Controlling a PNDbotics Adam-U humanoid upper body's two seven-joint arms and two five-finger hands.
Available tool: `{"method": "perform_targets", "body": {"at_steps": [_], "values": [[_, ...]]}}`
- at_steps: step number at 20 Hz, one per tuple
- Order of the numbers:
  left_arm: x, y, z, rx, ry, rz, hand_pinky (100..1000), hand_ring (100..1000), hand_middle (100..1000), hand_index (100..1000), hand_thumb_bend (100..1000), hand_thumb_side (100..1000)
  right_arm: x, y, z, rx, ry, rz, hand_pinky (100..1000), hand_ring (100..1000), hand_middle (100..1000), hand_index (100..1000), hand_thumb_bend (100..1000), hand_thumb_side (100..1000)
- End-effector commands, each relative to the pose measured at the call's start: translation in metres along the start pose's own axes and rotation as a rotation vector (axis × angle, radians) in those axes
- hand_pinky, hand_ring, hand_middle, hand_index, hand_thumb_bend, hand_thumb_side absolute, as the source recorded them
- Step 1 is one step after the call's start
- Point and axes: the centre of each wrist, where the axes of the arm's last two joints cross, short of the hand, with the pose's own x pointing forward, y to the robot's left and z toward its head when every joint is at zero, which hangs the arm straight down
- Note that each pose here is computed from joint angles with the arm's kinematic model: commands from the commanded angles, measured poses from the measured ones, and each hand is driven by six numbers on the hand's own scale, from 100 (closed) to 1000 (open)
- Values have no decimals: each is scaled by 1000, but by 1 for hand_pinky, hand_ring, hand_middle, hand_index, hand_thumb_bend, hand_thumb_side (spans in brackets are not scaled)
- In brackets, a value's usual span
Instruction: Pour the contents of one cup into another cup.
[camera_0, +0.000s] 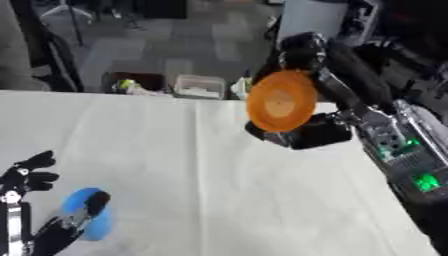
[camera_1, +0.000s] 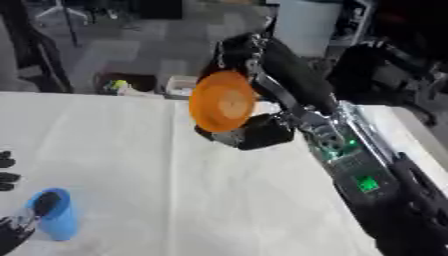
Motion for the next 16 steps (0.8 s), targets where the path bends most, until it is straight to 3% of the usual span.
{"method": "perform_targets", "body": {"at_steps": [1,6,11,15,16], "values": [[12,7,-5,-33,-3,55,539,559,623,755,989,777,-14,4,10,-30,96,-58,237,191,186,360,156,100],[26,19,-11,-92,1,131,529,543,608,743,990,792,-38,29,31,-27,290,-182,221,212,207,379,305,100],[47,28,-13,-144,-22,238,524,529,593,736,984,790,-57,57,45,-3,483,-313,234,261,259,439,371,100],[56,33,-14,-180,-4,344,521,523,586,731,981,791,-73,86,56,48,568,-410,271,340,325,500,494,104],[57,35,-15,-186,5,375,520,522,586,733,981,793,-77,94,60,61,572,-421,296,395,364,526,575,130]]}}
